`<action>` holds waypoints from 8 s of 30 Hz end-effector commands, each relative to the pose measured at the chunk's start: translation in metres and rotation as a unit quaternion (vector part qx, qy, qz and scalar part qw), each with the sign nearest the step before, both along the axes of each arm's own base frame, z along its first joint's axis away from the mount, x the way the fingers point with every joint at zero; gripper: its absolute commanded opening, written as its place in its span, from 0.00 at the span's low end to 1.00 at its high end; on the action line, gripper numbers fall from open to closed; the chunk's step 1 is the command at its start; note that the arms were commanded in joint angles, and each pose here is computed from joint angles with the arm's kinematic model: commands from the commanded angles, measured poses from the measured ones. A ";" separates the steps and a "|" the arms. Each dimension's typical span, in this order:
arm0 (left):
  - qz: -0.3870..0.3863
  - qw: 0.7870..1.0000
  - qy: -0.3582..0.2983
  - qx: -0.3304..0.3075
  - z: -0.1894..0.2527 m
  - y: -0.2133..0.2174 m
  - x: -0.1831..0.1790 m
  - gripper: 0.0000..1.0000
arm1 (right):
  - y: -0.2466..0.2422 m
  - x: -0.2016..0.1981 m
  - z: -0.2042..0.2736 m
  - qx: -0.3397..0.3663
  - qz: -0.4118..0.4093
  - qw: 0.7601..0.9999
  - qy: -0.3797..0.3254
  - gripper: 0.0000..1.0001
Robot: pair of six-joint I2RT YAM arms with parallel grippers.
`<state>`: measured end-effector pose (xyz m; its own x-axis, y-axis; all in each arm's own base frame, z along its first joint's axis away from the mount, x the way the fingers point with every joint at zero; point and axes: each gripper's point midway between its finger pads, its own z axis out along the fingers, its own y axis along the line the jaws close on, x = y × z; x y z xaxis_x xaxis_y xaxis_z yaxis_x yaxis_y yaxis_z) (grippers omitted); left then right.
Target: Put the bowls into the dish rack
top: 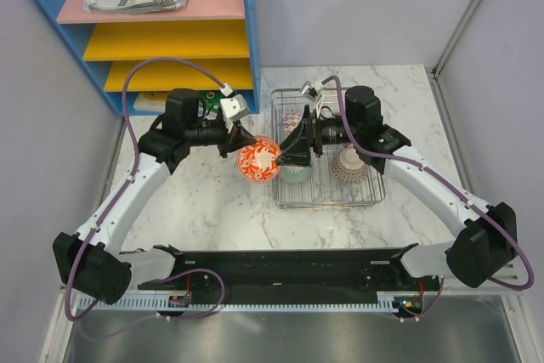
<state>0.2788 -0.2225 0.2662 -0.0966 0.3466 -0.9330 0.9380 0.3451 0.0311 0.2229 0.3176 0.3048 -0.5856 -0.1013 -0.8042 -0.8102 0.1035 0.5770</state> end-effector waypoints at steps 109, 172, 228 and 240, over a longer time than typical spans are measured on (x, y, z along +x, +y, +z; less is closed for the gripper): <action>0.217 0.976 -0.008 0.015 -0.008 0.099 0.067 1.00 | -0.076 0.079 -0.076 -0.152 -0.164 0.974 -0.027 0.00; 0.356 0.934 0.042 0.008 -0.040 0.169 0.067 1.00 | -0.128 0.068 -0.146 -0.594 -0.160 0.758 -0.216 0.00; 0.360 0.933 0.031 0.000 -0.035 0.174 0.064 1.00 | -0.125 0.027 -0.199 -0.659 -0.003 0.730 -0.182 0.98; 0.361 0.932 0.028 0.000 -0.034 0.176 0.065 1.00 | -0.110 0.035 -0.173 -0.628 -0.010 0.749 -0.209 0.98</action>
